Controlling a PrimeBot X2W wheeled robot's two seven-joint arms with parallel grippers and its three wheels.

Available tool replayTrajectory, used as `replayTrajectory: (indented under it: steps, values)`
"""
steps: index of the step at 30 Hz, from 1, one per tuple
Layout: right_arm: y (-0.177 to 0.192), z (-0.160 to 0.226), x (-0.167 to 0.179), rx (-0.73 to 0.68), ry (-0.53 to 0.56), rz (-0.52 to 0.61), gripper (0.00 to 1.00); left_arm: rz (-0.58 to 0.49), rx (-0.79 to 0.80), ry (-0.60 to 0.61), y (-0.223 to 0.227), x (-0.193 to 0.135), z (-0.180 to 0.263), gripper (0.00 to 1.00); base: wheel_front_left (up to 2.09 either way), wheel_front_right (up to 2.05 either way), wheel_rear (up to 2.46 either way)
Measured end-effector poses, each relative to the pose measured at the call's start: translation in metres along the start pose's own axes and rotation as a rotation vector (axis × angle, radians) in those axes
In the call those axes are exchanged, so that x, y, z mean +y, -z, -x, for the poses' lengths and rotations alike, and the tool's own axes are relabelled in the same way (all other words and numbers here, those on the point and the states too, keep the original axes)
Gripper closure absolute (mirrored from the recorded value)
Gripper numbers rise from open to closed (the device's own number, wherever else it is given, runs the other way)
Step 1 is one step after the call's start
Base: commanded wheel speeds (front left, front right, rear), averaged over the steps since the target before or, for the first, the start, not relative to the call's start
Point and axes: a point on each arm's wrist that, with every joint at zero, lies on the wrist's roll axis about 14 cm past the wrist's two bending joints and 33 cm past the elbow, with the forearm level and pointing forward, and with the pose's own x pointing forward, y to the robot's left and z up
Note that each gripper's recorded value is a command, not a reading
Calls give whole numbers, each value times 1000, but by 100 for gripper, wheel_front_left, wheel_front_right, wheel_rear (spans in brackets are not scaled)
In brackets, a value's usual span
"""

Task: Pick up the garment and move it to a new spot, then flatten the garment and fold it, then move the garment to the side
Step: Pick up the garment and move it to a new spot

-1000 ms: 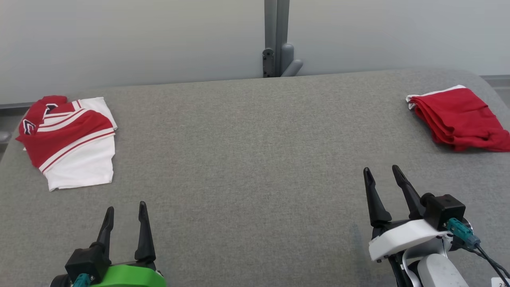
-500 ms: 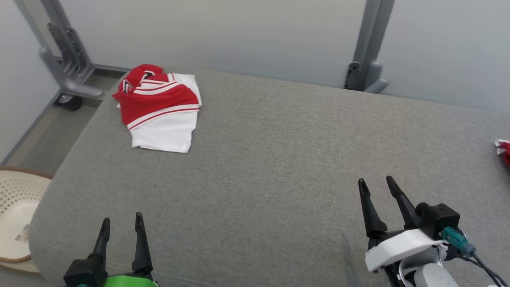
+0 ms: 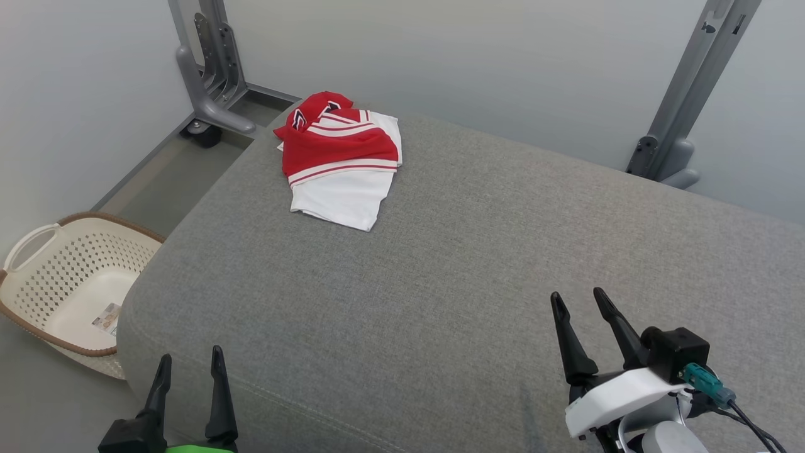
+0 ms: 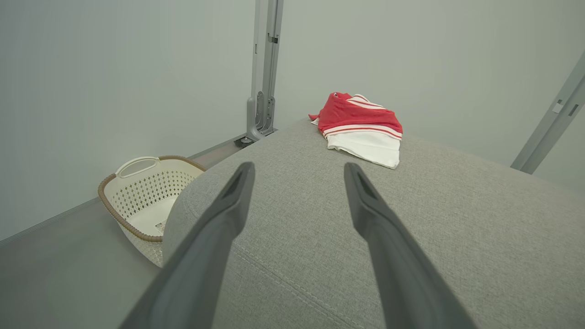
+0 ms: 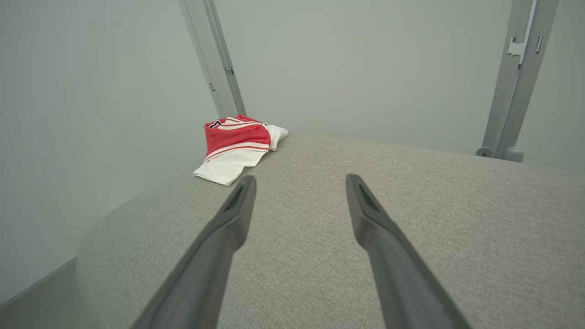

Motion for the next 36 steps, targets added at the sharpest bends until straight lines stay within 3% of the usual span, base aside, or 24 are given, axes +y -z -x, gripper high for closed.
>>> replayTrajectory:
  steps: [16, 29, 36]
  values:
    - [-5, 7, -21, -19, 58, 22, 0, -28, -24, 90, -9, -22, -21, 0, 0, 0, 0]
    - [-20, -20, -68, -55, 128, 89, 0, -274, -260, 294, -133, -78, -167, 0, 0, 0, 0]
    - [-20, -31, -102, -82, 181, 106, 0, -351, -161, 405, -121, -131, -244, 0, 0, 0, 0]
